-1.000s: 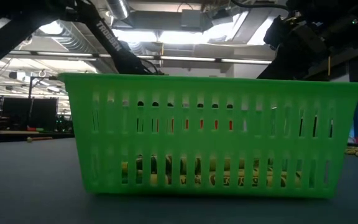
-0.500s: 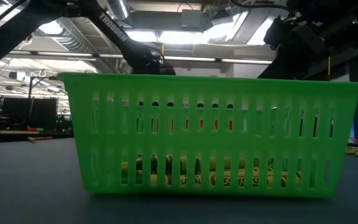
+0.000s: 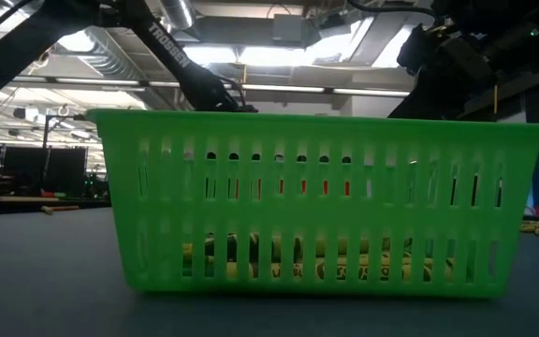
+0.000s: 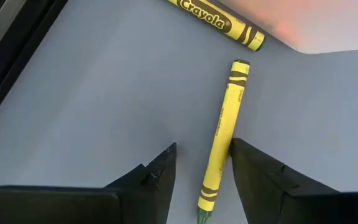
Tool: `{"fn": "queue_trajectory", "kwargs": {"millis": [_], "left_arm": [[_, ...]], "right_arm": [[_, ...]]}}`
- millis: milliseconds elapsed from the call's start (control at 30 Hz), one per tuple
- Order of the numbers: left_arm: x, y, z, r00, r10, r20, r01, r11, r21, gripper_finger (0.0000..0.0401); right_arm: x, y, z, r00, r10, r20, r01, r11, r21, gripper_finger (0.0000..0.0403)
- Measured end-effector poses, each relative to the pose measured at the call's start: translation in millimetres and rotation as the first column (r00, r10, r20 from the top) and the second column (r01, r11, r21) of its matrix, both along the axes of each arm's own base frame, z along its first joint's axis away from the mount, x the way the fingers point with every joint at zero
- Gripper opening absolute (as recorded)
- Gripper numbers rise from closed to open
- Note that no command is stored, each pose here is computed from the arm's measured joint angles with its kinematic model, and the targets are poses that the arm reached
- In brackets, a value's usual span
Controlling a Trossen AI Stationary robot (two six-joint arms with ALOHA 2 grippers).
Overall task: Sort crayons
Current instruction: Put the green crayon into the green bin
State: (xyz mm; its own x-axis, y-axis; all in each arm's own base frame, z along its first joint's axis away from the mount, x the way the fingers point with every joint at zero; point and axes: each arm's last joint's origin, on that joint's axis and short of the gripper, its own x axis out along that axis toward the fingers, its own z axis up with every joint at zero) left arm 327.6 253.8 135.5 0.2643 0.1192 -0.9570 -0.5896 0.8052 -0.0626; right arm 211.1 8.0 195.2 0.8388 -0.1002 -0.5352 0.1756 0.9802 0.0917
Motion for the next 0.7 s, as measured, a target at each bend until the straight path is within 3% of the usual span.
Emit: {"fn": "queue_trajectory", "kwargs": {"millis": [467,700], "left_arm": [[2,-6,1,0.986,-0.162,-0.026,0.163,0.986,0.029,0.0009],[3,-23,27,0.981,-0.179,-0.076,0.186,0.978,0.098,0.0013]], "right_arm": [[0,0,0,1.0,0.006,0.0,-0.006,1.0,-0.009,0.0243],[0,0,0,1.0,0.011,-0.002,-0.011,1.0,-0.018,0.0243]]}}
